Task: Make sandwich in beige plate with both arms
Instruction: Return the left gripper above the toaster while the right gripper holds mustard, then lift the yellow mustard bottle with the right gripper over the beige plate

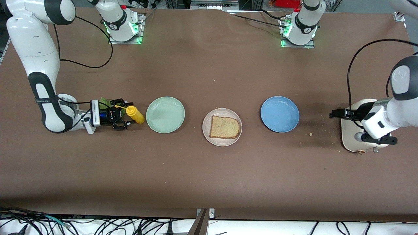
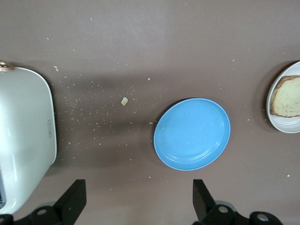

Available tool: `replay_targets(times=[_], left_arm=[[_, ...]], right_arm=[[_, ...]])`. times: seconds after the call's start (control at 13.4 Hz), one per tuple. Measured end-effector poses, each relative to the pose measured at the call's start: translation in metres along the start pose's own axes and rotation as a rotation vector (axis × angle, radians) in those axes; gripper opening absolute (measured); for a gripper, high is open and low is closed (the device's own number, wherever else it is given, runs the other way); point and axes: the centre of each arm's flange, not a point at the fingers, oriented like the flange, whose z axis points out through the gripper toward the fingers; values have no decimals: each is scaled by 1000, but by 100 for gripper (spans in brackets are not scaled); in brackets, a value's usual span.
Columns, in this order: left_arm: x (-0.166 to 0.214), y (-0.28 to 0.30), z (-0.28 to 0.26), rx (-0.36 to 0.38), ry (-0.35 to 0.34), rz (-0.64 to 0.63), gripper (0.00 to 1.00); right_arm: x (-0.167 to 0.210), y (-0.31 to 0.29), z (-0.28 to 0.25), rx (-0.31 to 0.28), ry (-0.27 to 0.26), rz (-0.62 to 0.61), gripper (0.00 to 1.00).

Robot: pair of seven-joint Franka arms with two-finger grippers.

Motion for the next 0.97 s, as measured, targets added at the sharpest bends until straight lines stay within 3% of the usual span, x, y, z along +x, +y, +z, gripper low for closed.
replay_targets(times=[0.22, 0.3, 0.45, 0.82, 0.97], left_arm=[[-24, 4, -44, 58, 58, 9, 100], [-31, 7, -56, 63, 77, 9, 100], [-46, 16, -74, 63, 88, 0, 100], [-88, 28, -107, 66, 54, -4, 100], [-100, 29, -118, 87, 56, -6, 100]], right_arm=[[0, 0, 0, -2, 2, -2, 92], [0, 0, 1, -3, 3, -6, 85], [1, 1, 2, -1, 4, -11, 61], [5, 5, 1, 0, 4, -30, 13], [12, 9, 0, 11, 17, -43, 11]])
